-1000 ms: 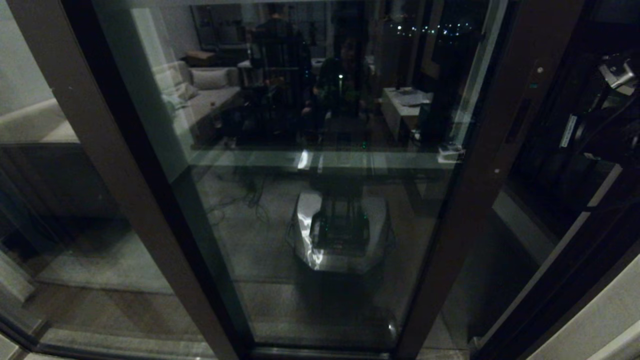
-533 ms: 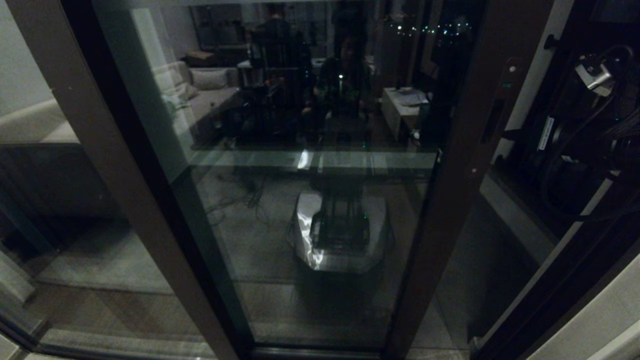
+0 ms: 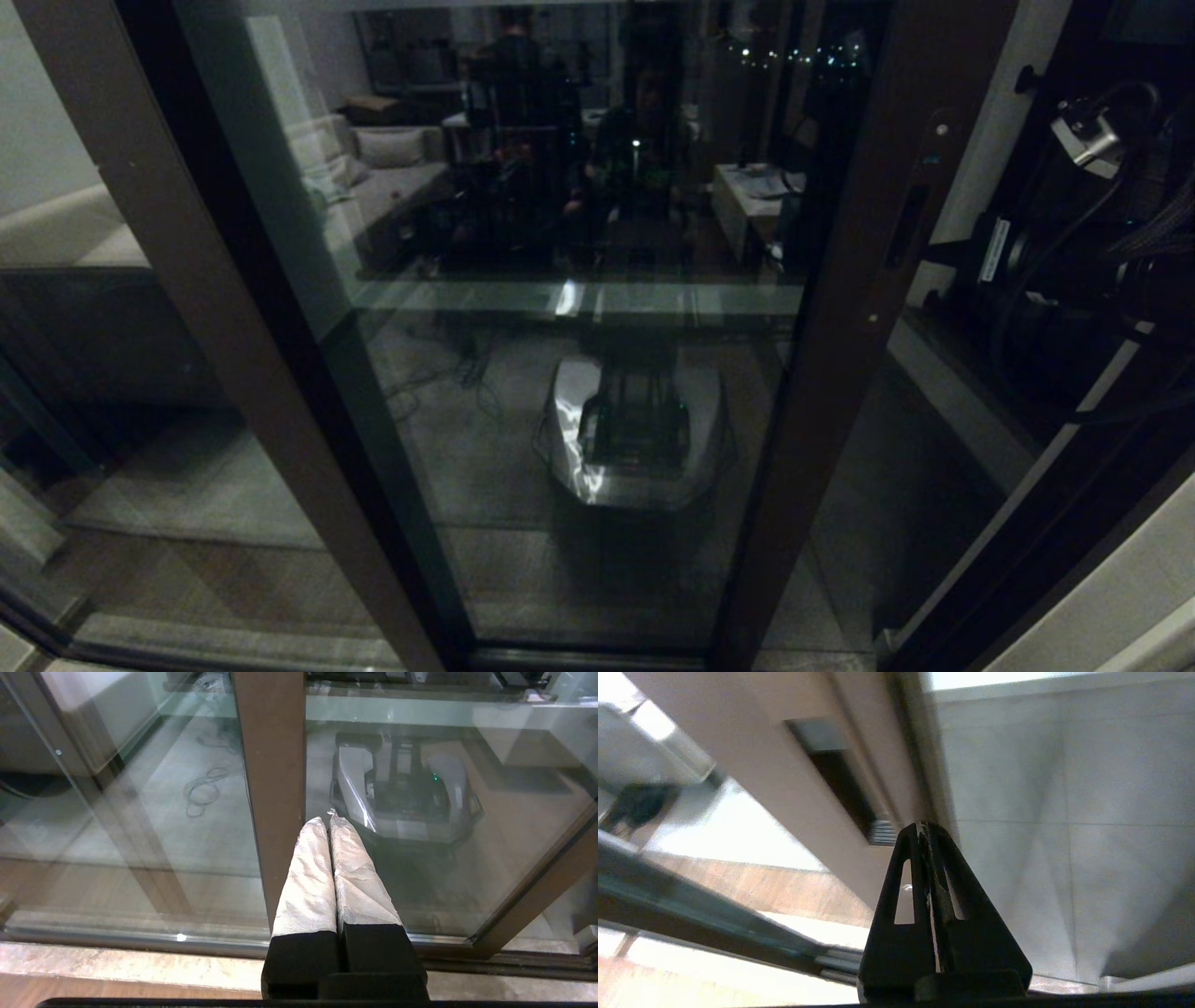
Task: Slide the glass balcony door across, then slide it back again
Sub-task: Open the slid door
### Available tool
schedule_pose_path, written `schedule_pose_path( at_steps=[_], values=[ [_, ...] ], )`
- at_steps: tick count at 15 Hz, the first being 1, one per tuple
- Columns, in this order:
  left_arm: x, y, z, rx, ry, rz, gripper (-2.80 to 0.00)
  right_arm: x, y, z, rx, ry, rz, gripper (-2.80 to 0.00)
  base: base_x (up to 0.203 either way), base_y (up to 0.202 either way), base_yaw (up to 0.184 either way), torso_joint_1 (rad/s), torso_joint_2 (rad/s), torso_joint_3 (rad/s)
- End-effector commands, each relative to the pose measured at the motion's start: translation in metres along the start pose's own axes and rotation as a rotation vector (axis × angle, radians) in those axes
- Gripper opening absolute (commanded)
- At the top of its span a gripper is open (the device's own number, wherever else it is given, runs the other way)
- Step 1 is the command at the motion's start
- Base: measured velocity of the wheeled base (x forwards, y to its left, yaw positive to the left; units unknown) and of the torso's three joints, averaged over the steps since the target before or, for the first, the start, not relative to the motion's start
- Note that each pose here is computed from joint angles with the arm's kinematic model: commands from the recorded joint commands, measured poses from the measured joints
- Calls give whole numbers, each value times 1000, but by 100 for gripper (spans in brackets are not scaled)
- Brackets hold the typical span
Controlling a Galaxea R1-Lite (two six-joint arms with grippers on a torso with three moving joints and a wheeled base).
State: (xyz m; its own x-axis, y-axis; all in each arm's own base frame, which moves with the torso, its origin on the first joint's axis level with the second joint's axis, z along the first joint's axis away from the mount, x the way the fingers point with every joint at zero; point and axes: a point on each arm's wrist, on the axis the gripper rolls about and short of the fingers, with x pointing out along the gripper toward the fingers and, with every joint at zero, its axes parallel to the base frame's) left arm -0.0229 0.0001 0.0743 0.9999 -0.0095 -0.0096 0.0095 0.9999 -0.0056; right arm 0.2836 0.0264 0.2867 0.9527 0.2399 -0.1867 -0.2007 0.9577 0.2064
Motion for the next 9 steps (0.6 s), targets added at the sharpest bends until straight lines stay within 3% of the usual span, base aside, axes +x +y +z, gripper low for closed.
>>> schedule_pose_path(
  at_steps=[1,6,9],
  values=[
    [0,0,0,-1,1,0,-280,-2,-2,2,2,-9,-13,-280,0,0,0,0,0,0],
    [0,0,0,-1,1,0,-280,-80,5,17,-20,-103,-30,-280,0,0,0,0,0,0],
    [0,0,0,-1,1,0,-280,-81,4,50,-112,-203,-123,-280,0,0,0,0,0,0]
  ],
)
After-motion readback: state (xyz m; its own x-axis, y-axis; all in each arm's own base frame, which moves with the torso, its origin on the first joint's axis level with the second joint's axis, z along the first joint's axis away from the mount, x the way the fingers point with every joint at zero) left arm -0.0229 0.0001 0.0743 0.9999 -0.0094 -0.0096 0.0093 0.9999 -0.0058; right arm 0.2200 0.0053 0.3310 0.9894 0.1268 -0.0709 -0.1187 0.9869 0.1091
